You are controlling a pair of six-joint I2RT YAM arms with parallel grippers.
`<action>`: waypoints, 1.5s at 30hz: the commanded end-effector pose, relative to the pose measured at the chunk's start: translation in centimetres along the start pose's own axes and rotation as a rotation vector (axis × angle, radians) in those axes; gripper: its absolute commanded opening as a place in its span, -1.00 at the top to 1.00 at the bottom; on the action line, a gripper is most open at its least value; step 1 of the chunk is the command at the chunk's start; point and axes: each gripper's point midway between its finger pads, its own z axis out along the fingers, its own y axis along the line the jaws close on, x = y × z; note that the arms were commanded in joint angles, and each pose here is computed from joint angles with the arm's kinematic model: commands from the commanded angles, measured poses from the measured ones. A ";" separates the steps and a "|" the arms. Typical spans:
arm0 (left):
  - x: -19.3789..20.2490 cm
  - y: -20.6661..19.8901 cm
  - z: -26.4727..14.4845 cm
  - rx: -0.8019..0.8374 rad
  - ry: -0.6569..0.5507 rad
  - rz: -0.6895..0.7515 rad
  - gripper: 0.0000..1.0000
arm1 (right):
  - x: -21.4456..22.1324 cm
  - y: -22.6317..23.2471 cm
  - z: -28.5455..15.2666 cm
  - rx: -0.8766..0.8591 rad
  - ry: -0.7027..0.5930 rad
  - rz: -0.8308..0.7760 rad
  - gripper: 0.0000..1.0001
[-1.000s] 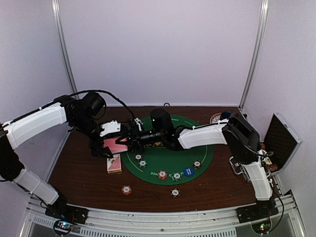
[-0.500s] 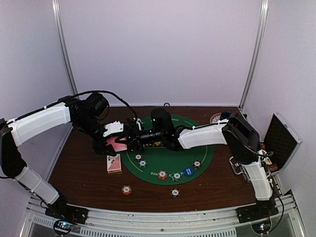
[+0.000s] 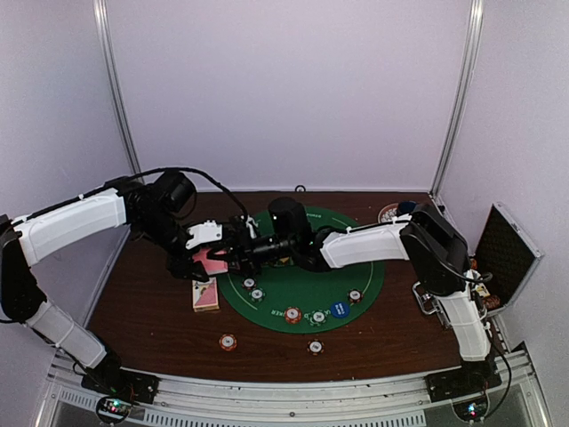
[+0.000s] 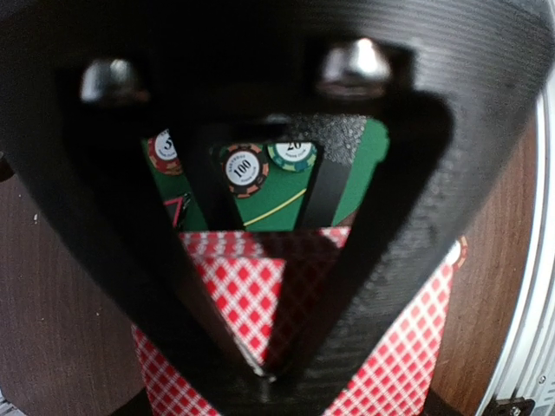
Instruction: Distribute texas hold em gaming equipment
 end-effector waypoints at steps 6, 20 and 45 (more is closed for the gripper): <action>-0.9 0.4 -1.0 -0.039 -0.037 0.016 0.36 | -0.1 1.3 -0.4 0.051 0.000 -0.071 -0.27; -0.9 0.4 -0.7 -0.030 -0.033 -0.004 0.35 | 0.2 1.8 0.8 0.048 0.040 -0.081 -0.37; -0.9 0.0 -1.2 -0.022 -0.043 -0.045 0.53 | 0.5 0.1 -3.3 0.171 0.037 -0.085 -0.09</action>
